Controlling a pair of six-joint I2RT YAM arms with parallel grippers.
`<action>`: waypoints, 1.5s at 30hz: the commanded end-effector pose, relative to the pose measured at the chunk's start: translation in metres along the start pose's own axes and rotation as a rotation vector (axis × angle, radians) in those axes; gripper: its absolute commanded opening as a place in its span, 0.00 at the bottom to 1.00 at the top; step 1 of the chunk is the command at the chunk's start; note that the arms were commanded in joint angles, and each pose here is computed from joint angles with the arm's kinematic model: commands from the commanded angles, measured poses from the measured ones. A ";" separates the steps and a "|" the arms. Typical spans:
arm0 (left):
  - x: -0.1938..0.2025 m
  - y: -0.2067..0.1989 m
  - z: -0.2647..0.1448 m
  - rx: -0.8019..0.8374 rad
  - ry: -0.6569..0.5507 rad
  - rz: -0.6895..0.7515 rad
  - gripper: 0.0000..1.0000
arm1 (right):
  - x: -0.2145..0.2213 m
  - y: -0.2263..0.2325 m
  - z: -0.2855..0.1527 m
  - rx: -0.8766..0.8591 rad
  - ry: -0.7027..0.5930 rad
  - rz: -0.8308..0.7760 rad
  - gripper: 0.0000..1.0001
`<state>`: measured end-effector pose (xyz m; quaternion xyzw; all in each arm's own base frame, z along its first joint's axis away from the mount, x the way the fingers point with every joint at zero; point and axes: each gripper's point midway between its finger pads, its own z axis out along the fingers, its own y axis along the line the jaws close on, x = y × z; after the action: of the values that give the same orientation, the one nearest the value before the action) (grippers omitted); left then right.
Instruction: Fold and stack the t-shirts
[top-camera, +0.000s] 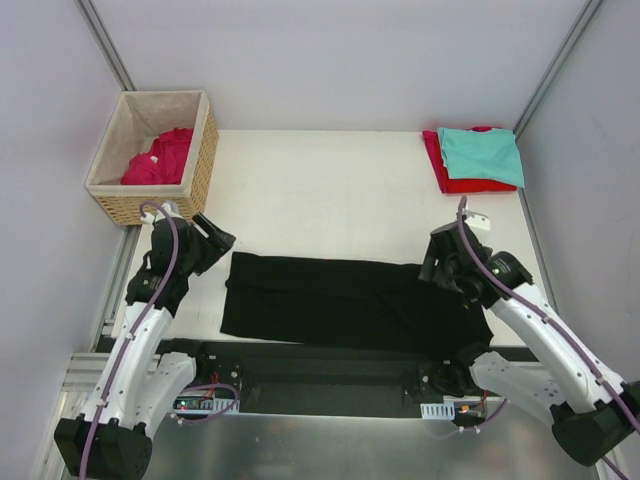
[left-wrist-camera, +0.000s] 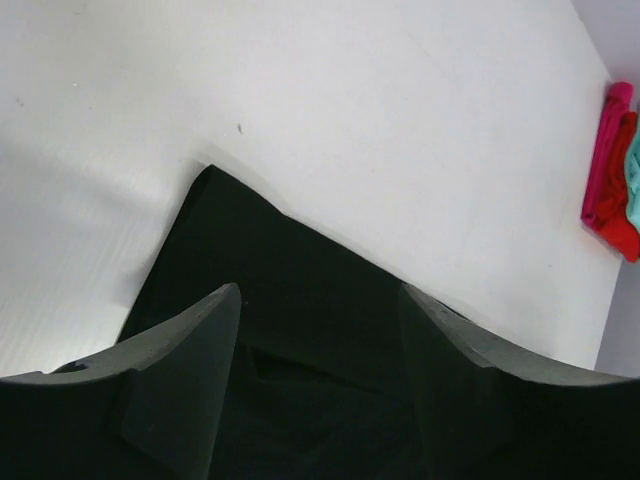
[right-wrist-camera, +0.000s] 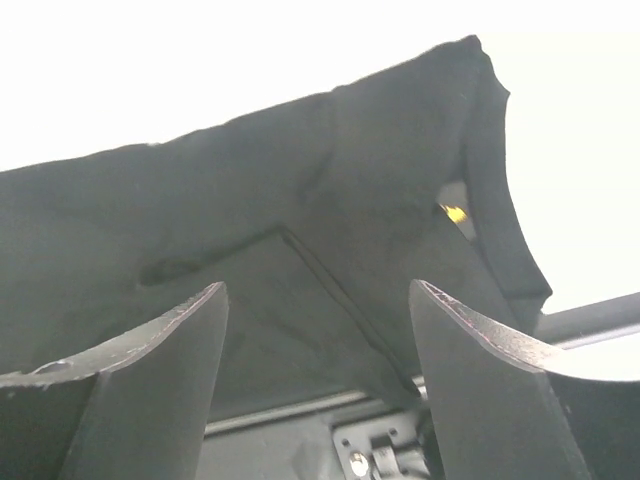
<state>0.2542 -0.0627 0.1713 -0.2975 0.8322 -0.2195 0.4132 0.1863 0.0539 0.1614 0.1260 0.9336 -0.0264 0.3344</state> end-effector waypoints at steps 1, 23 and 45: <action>0.003 0.017 0.022 -0.067 -0.009 0.011 0.64 | -0.022 0.029 0.021 -0.040 -0.071 -0.001 0.77; 0.069 0.013 0.092 -0.016 0.262 0.038 0.60 | 0.021 0.049 0.107 0.067 0.100 -0.064 0.78; 0.094 0.040 0.098 -0.126 0.307 0.103 0.59 | 0.048 0.042 0.147 0.159 0.202 -0.079 0.78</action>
<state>0.2705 -0.1156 0.0422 -0.2471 0.9109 -0.2103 0.2550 0.2439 0.0841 0.0290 0.1060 0.9622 -0.0984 0.2308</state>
